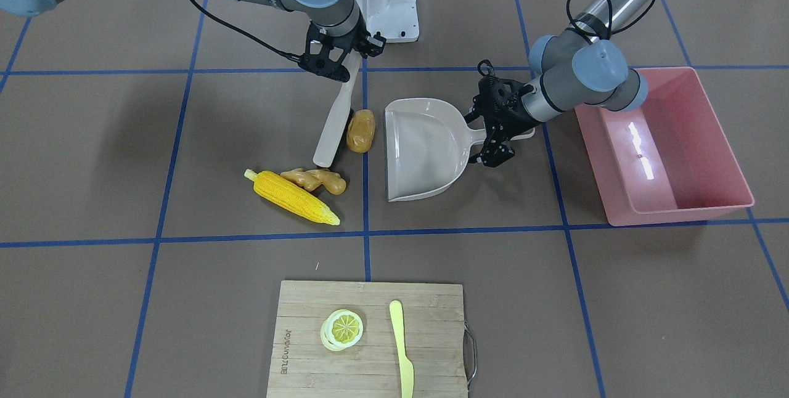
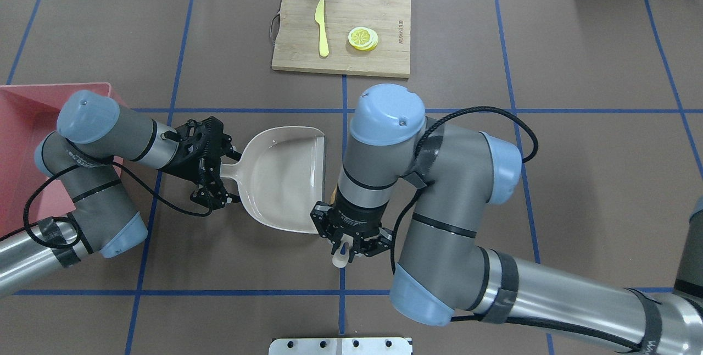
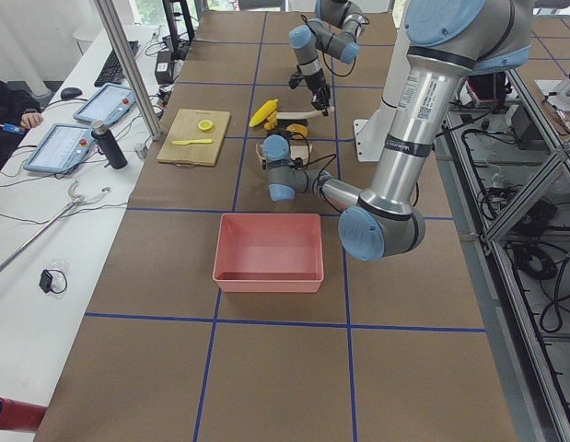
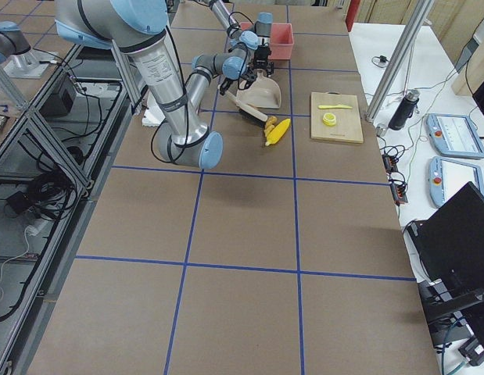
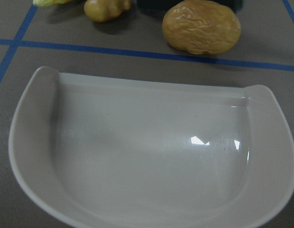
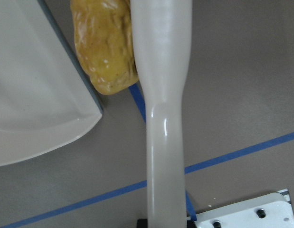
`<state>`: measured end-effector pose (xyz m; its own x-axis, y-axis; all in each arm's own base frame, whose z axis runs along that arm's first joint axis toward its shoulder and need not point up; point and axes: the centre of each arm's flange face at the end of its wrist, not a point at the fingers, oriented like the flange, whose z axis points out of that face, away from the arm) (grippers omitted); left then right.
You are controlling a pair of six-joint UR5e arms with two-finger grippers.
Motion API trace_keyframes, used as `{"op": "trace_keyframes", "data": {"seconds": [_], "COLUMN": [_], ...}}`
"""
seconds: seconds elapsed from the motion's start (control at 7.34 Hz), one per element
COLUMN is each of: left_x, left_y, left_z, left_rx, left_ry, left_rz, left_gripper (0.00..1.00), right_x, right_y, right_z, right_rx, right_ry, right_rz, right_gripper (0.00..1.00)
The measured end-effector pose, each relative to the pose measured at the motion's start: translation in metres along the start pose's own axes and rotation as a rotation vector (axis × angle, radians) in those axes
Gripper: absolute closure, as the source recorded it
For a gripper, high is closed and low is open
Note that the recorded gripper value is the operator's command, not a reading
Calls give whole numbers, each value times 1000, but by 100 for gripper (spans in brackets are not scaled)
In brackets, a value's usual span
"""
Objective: Sweep and dump trash into bin
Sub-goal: 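Sweep the potato into the dustpan with the brush in the right gripper, then move the brush in the right gripper behind the corn and ginger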
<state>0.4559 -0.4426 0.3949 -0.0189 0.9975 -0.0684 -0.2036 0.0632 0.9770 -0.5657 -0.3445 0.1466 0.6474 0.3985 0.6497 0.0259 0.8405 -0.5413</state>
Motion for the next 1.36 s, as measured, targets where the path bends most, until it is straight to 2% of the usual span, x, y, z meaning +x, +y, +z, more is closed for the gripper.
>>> {"op": "trace_keyframes", "data": {"seconds": [0.27, 0.54, 0.68, 0.95, 1.09, 1.23, 1.36], "left_x": [0, 0, 0, 0, 0, 0, 0], "left_y": [1, 1, 1, 2, 2, 3, 3], "left_z": [0, 0, 0, 0, 1, 1, 1], "left_rx": [-1, -1, -1, -3, -3, -1, 0], "left_ry": [0, 0, 0, 0, 0, 0, 0], "left_rz": [0, 0, 0, -2, -2, 0, 1], "left_gripper": [2, 2, 2, 2, 2, 2, 2], "right_x": [-35, -40, -16, 72, 97, 112, 125], "right_y": [-3, -5, -12, -12, -14, -19, -22], "right_z": [3, -22, -50, -83, -87, -88, -91], "right_rx": [2, -27, -57, -76, -61, -25, 26], "right_ry": [-19, -53, -79, -100, -93, -65, -9], "right_rz": [1, 13, 25, 31, 20, -12, -67], "right_gripper": [100, 100, 100, 100, 100, 100, 100]}}
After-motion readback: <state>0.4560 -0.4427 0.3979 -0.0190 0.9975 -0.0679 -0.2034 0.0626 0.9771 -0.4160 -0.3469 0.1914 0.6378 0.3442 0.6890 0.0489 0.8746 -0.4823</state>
